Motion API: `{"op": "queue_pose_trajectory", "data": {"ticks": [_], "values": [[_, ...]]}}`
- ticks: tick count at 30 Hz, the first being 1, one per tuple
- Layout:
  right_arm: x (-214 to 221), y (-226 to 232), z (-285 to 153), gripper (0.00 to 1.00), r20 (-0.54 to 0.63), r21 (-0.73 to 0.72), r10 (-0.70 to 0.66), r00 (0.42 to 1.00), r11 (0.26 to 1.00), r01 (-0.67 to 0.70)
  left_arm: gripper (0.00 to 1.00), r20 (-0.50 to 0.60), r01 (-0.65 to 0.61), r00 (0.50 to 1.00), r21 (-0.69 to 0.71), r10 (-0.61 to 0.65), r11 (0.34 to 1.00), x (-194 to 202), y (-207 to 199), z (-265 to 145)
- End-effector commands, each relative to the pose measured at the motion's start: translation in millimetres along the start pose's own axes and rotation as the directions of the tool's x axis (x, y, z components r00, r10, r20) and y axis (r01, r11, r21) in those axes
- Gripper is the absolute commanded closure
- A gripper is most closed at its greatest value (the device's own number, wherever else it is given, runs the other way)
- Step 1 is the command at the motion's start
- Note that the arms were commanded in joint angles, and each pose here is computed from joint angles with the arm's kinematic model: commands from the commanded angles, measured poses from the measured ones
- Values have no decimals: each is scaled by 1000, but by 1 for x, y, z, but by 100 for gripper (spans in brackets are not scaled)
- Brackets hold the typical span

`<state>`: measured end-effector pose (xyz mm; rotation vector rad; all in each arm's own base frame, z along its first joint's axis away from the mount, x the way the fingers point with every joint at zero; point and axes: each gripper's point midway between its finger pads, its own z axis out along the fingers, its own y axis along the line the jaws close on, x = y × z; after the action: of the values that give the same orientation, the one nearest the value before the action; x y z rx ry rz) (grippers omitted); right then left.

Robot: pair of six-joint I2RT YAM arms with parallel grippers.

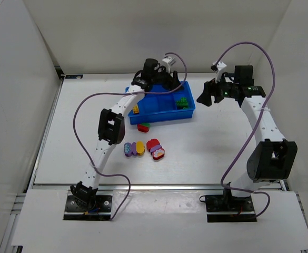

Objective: Sort the legos into containers by color

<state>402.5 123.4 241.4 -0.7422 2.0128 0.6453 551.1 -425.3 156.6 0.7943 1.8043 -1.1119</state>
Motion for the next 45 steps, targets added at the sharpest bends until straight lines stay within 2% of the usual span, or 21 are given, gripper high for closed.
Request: {"op": "queue_pose_trajectory", "data": {"ticks": [1,5,7,8,9,10,11,12,13,14,15,17,18,20,24,25,28,33,37,40,45], "values": [[-14,38,-8,24,89,-166,-123,988,977,137,22,270,-179,945,-40,183,983,-168,-65,-86],[-3,83,-1,25,73,-307,-222,972,923,233,24,286,-117,946,-141,153,983,-203,-64,-146],[4,109,6,25,61,-373,-266,962,888,269,24,287,-36,953,-207,96,978,-206,-44,-179],[9,118,8,26,63,-391,-301,952,870,301,25,309,-35,945,-223,104,974,-221,-58,-205],[11,128,11,26,67,-408,-327,943,853,325,26,289,19,956,-259,59,966,-206,-38,-220],[14,148,17,26,75,-443,-369,926,820,363,26,285,25,957,-273,56,962,-204,-37,-233],[19,158,21,26,90,-463,-411,907,789,404,26,310,-3,946,-286,95,958,-218,-55,-257],[21,164,26,26,101,-469,-451,887,765,442,26,287,32,956,-319,64,947,-199,-39,-270],[26,185,31,27,123,-505,-491,862,717,480,26,284,35,957,-330,64,943,-195,-39,-279],[30,192,37,28,146,-517,-538,830,674,528,26,303,8,948,-340,102,940,-204,-58,-299],[32,204,43,28,165,-531,-568,807,638,558,26,286,46,956,-361,64,931,-186,-45,-309],[35,209,57,30,173,-548,-595,785,604,579,26,292,32,953,-376,85,926,-185,-62,-331],[36,215,62,30,178,-562,-600,780,589,582,26,273,63,961,-395,52,917,-165,-51,-337],[38,219,75,30,173,-577,-607,776,576,579,26,264,71,963,-417,46,906,-153,-52,-347],[51,217,123,31,118,-543,-669,734,575,612,26,256,72,965,-447,51,892,-127,-69,-369],[49,217,133,31,125,-521,-686,717,570,636,26,238,94,971,-453,19,886,-108,-63,-368],[62,222,156,31,88,-526,-711,698,562,638,25,230,97,973,-477,18,873,-92,-67,-376],[80,219,180,35,-2,-562,-681,733,607,562,25,225,111,974,-497,4,860,-78,-69,-384],[76,205,196,34,-105,-484,-609,787,722,494,25,238,127,971,-518,0,846,-72,-63,-393],[75,199,205,32,-144,-423,-557,818,782,457,25,244,137,970,-515,-9,846,-70,-61,-393],[85,191,212,32,-212,-401,-521,827,818,412,25,245,137,970,-516,-7,846,-67,-59,-392]]}}
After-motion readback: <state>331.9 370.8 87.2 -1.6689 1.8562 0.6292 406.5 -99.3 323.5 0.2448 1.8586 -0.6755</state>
